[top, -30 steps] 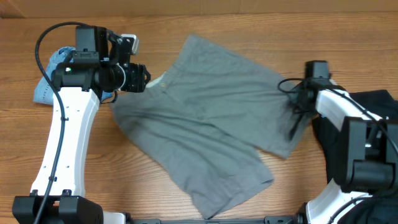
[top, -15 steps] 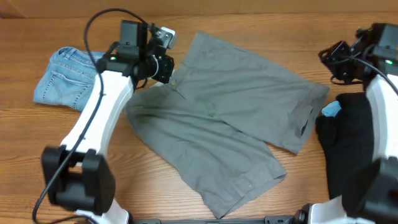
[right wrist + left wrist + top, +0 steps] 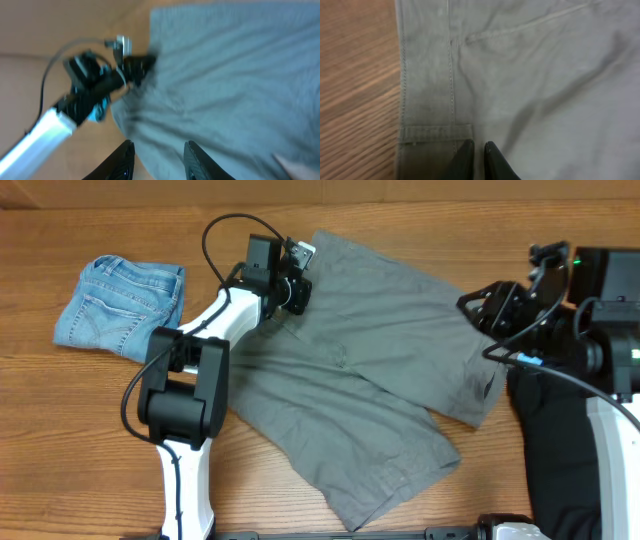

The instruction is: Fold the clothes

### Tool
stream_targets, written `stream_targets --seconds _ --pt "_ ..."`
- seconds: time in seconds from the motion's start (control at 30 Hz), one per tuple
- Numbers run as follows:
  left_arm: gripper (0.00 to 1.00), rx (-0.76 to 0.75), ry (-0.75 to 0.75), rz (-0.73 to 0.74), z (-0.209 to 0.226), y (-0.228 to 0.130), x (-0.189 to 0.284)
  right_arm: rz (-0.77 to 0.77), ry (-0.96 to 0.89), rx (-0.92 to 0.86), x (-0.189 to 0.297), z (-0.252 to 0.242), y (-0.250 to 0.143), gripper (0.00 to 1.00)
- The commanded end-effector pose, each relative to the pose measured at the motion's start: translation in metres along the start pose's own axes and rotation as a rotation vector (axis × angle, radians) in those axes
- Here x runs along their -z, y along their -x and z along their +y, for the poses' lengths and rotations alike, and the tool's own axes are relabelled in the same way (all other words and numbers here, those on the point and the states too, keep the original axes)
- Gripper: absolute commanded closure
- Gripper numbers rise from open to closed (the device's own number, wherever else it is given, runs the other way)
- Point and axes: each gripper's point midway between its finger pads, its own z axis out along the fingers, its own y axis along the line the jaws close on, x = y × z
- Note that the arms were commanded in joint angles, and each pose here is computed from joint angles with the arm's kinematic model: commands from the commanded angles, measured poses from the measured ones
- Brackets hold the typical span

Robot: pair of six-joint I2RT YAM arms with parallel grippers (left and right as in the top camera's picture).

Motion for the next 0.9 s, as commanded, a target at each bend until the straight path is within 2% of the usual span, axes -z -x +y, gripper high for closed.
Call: stream_targets --seconds 0.0,0.07,0.13,0.2,0.27,0.33,0.47,0.5,0.7,0.77,0.8,0.87 --pt "0.89 0.044 0.133 0.038 0.035 -0.018 -0.017 0.026 -0.068 0.037 -0.004 -0.001 -0.013 0.64" --pt "0.91 0.08 0.208 0.074 0.056 -0.033 -0.018 0.032 -0.109 0.049 -0.006 -0.005 -0.018 0.64" --pt "0.96 0.167 0.344 0.123 0.093 -0.052 -0.006 0.027 -0.151 0.063 -0.007 -0.009 -0.02 0.64" --pt "0.96 0.26 0.449 0.152 0.132 -0.069 0.013 0.022 -0.188 0.068 -0.007 -0.014 -0.02 0.64" --pt "0.96 0.358 0.48 0.167 0.159 -0.082 0.033 0.026 -0.221 0.058 -0.01 -0.022 -0.02 0.64" --pt "0.96 0.452 0.402 0.139 0.174 -0.082 0.054 0.047 -0.27 0.038 -0.022 -0.037 -0.022 0.64" --pt "0.96 0.481 0.404 0.055 0.188 -0.055 0.1 0.119 -0.345 -0.024 -0.066 -0.073 -0.032 0.63" --pt "0.93 0.452 0.394 -0.001 0.182 -0.029 0.121 0.153 -0.379 -0.054 -0.089 -0.092 -0.038 0.61" --pt "0.71 0.358 0.359 -0.177 0.14 0.048 0.195 0.209 -0.403 -0.082 -0.161 -0.136 -0.048 0.59" --pt "0.64 0.336 0.358 -0.214 0.126 0.063 0.217 0.223 -0.422 -0.087 -0.175 -0.146 -0.049 0.59" --pt "0.57 0.325 0.357 -0.228 0.112 0.071 0.237 0.237 -0.438 -0.092 -0.187 -0.155 -0.05 0.59" --pt "0.53 0.323 0.352 -0.224 0.1 0.072 0.254 0.277 -0.426 -0.117 -0.199 -0.16 -0.058 0.6"
